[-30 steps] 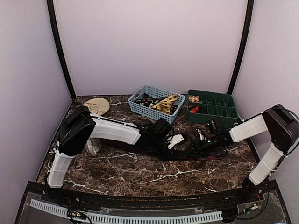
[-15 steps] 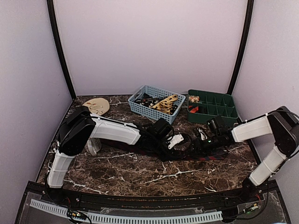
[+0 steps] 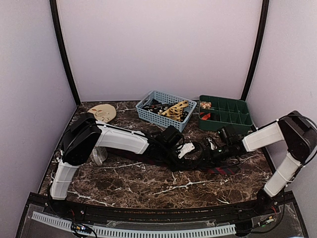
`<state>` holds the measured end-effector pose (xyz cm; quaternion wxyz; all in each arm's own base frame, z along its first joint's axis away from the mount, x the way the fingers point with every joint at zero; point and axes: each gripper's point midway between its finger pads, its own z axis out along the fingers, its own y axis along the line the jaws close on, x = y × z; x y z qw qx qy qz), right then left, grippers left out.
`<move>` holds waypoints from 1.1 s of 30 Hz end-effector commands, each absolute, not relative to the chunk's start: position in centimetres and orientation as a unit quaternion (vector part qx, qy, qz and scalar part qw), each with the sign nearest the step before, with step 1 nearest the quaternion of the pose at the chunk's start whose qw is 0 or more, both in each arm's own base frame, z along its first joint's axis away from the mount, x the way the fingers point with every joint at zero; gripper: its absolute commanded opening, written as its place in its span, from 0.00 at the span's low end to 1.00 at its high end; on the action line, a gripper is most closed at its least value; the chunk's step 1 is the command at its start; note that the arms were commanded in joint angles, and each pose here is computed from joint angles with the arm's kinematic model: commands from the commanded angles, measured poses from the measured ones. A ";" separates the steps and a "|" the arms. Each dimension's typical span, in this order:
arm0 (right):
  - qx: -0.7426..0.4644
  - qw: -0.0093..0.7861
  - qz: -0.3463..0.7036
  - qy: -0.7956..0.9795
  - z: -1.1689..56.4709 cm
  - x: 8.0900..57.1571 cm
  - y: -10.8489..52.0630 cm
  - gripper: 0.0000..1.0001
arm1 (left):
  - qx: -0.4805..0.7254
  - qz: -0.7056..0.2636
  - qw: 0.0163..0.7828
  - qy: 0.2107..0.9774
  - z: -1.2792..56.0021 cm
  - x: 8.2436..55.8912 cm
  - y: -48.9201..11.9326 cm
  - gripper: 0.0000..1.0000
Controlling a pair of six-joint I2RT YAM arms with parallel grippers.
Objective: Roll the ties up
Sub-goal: Tie the tie at the center of the board.
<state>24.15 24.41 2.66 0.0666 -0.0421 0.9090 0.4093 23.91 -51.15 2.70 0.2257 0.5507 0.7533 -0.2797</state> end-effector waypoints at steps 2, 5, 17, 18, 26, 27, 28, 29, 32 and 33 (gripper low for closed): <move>-0.047 0.071 0.415 0.906 3.7 24.3 25.0 0.05 | 0.557 -0.272 0.189 0.762 0.2 22.4 -50.1 0.14; -0.050 0.086 0.405 0.909 4.4 24.6 24.7 0.00 | 0.557 -0.272 0.190 0.761 0.2 22.4 -50.1 0.15; -0.055 0.101 0.374 0.920 4.6 25.2 23.9 0.18 | 0.558 -0.275 0.190 0.760 0.3 22.4 -50.2 0.17; -0.055 0.101 0.374 0.920 4.5 25.2 24.0 0.18 | 0.558 -0.275 0.190 0.759 0.3 22.3 -50.2 0.17; -0.060 0.101 0.388 0.914 5.1 25.2 24.4 0.01 | 0.559 -0.274 0.190 0.759 0.3 22.4 -50.2 0.17; -0.060 0.100 0.390 0.913 5.1 25.1 24.4 0.00 | 0.559 -0.274 0.190 0.759 0.3 22.4 -50.2 0.17; -0.060 0.100 0.390 0.913 5.0 25.1 24.4 0.00 | 0.559 -0.274 0.190 0.759 0.3 22.3 -50.2 0.19; -0.059 0.098 0.390 0.914 4.9 25.0 24.4 0.00 | 0.558 -0.274 0.190 0.760 0.3 22.4 -50.2 0.22; -0.058 0.099 0.383 0.917 4.9 25.0 24.1 0.00 | 0.555 -0.272 0.196 0.761 1.0 22.6 -50.1 0.36; -0.056 0.099 0.378 0.919 4.8 24.9 23.9 0.00 | 0.552 -0.271 0.207 0.761 1.6 22.9 -50.1 0.41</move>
